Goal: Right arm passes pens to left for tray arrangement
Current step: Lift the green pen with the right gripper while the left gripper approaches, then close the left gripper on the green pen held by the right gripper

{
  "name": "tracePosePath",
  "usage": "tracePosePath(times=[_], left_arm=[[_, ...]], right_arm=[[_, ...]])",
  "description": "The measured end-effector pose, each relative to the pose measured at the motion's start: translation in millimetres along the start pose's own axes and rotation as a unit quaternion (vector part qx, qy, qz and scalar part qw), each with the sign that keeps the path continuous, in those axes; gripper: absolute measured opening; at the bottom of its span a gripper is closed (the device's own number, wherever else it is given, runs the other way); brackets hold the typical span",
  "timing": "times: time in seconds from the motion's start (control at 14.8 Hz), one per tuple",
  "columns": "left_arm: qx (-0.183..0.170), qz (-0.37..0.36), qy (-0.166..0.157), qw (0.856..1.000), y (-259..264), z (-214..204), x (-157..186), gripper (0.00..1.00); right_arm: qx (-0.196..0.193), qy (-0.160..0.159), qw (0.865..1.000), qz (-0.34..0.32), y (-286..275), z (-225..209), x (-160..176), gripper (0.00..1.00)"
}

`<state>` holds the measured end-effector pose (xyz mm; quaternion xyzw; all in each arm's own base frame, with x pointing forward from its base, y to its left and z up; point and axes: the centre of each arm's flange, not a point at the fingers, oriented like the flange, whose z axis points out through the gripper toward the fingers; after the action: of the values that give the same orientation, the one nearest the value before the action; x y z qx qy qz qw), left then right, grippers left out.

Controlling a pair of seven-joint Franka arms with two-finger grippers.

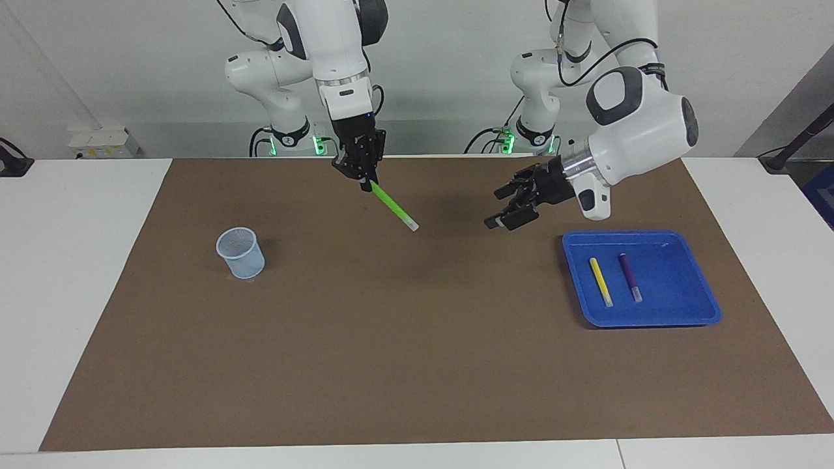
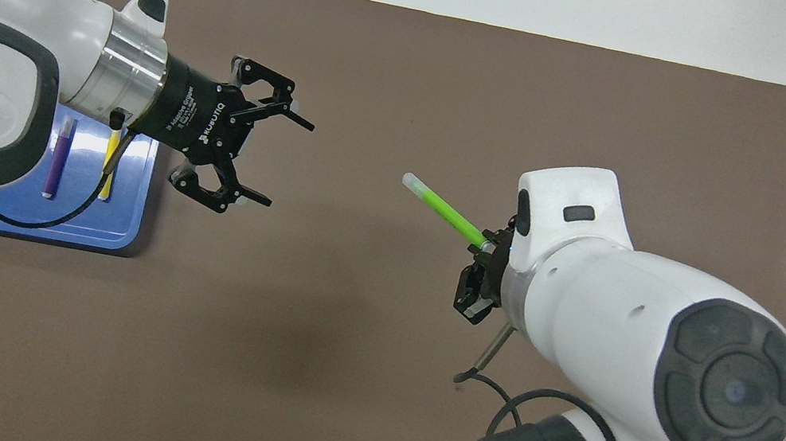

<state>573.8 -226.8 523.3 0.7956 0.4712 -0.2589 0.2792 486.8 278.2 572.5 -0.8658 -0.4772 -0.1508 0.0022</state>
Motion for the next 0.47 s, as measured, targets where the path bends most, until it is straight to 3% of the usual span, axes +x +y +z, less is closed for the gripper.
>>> tracePosePath(times=[0.47], left_arm=[[-0.025, -0.029, 0.007, 0.999, 9.3, 53.6, -58.0, 0.99]], right_arm=[[0.007, 0.027, 0.999, -0.038, -34.7, 54.0, 34.7, 0.17]])
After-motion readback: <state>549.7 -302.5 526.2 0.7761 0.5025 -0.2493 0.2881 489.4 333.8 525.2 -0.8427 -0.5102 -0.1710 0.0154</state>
